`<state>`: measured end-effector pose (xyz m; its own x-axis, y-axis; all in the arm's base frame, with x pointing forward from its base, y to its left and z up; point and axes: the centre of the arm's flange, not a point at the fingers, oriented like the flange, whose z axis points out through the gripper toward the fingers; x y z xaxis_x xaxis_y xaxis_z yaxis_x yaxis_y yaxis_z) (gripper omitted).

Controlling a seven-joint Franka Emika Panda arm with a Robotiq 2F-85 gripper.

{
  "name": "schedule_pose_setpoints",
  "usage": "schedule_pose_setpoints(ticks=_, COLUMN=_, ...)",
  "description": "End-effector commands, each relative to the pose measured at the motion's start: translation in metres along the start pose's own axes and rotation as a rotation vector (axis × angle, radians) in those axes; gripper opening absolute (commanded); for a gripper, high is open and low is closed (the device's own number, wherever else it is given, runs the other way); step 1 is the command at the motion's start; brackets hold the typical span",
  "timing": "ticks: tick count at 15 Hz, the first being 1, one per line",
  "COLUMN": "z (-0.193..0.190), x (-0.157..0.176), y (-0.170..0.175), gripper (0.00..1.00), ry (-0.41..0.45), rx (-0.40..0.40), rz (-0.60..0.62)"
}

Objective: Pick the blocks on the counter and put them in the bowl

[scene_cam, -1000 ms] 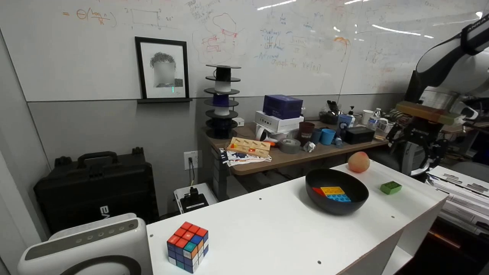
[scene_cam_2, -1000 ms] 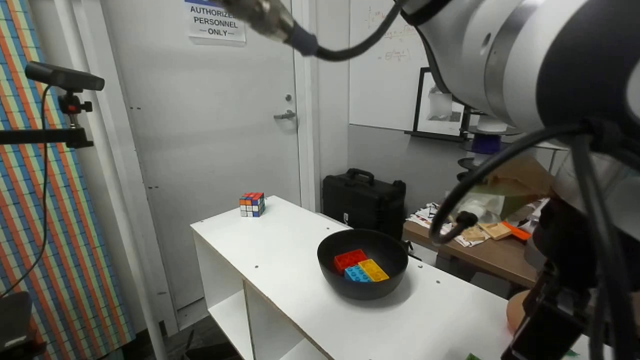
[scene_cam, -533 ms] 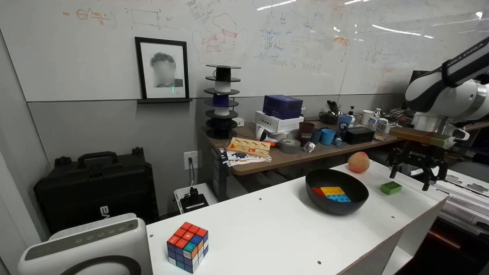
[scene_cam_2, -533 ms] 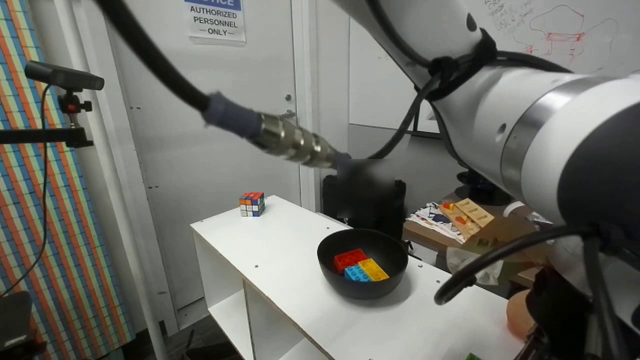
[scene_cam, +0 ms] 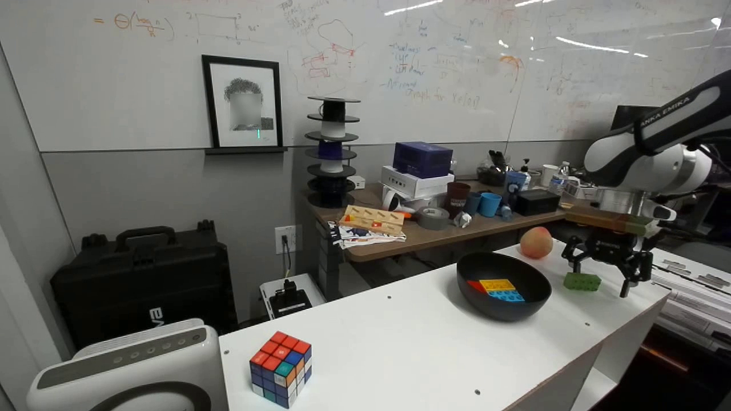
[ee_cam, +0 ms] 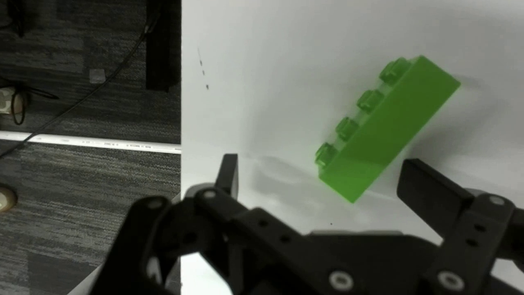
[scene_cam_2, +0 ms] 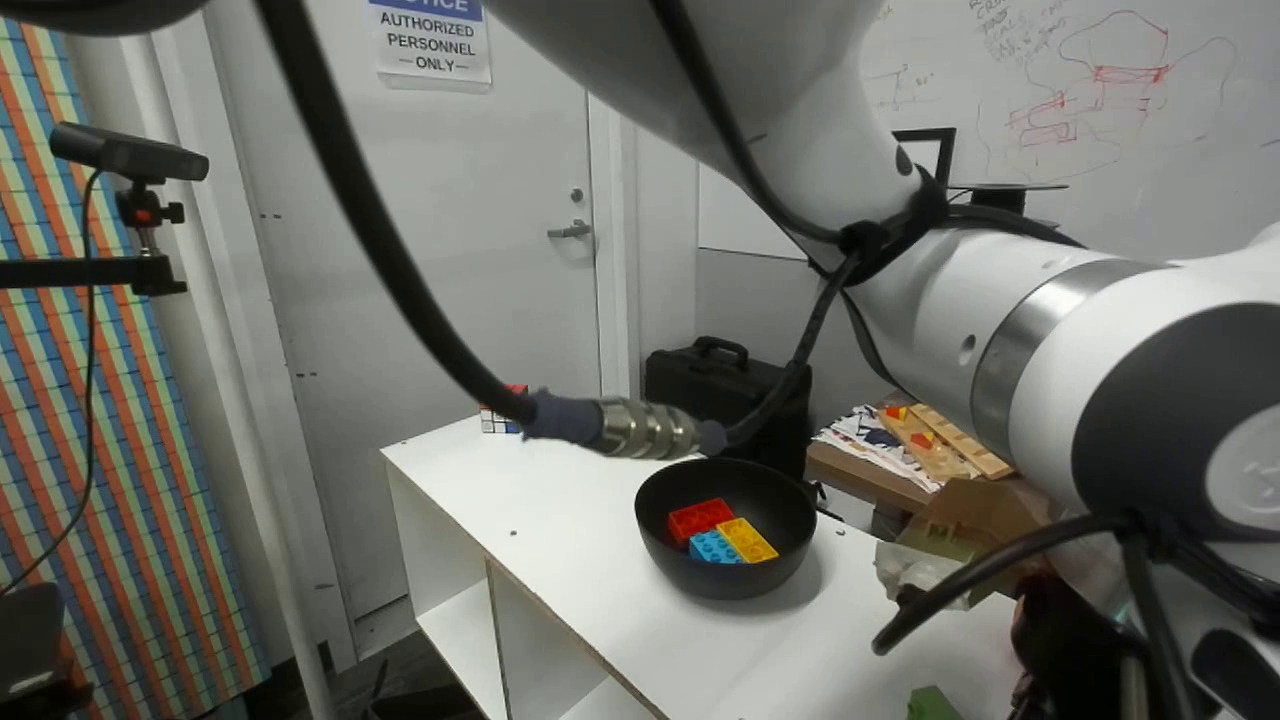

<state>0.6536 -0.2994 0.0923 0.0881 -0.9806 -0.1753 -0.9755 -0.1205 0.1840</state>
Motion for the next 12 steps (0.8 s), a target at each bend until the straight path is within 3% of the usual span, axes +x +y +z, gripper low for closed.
schedule_pose_setpoints(ticks=1, z=-0.007, x=-0.003, y=-0.012, gripper=1.00, ry=0.022, rx=0.004, rz=-0.031)
schedule_pose_setpoints(ticks=5, z=-0.005, x=-0.016, y=-0.012, gripper=1.00, ry=-0.003, rx=-0.001, rz=-0.059)
schedule_pose_setpoints(ticks=7, z=-0.004, x=-0.025, y=-0.011, gripper=0.87, ry=-0.018, rx=-0.001, rz=-0.074)
schedule_pose_setpoints(ticks=8, z=-0.004, x=-0.027, y=-0.011, gripper=0.66, ry=-0.027, rx=0.002, rz=-0.082)
schedule_pose_setpoints(ticks=10, z=-0.004, x=-0.031, y=-0.010, gripper=0.62, ry=-0.037, rx=0.017, rz=-0.090)
schedule_pose_setpoints(ticks=12, z=-0.008, x=-0.031, y=-0.008, gripper=0.46, ry=-0.035, rx=0.034, rz=-0.094)
